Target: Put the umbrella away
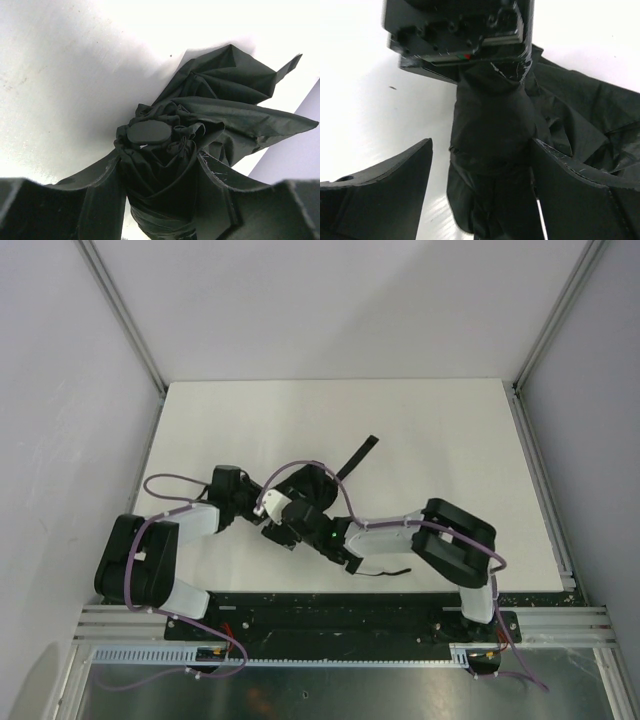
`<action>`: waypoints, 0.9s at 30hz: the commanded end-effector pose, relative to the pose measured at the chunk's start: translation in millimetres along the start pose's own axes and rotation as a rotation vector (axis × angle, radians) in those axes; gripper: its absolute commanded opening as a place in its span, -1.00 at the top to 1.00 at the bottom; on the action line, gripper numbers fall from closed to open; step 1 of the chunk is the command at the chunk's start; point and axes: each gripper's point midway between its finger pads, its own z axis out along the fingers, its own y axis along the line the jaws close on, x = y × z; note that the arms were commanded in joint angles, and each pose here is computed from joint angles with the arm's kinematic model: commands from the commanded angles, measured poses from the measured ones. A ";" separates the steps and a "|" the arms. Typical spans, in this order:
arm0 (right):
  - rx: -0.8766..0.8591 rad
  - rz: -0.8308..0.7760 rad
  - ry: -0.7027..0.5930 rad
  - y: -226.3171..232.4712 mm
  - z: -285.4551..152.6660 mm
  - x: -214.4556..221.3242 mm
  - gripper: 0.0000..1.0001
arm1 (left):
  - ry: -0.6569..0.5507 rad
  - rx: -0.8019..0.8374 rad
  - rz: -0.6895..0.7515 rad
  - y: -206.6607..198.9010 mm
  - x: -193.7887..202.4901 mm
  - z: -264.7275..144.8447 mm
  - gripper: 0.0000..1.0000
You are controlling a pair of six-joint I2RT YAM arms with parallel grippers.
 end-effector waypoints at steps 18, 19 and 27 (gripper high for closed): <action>-0.206 0.247 0.316 31.6 35.2 125.0 1.00 | -0.058 -0.140 0.166 9.3 -8.2 -12.4 -0.34; -0.253 0.285 0.325 36.3 33.4 127.8 1.00 | -0.072 -0.121 0.180 3.9 -12.2 -15.0 -0.56; -0.499 0.561 0.343 46.8 23.3 130.3 1.00 | -0.107 0.000 0.198 -20.6 -23.3 -34.7 -0.99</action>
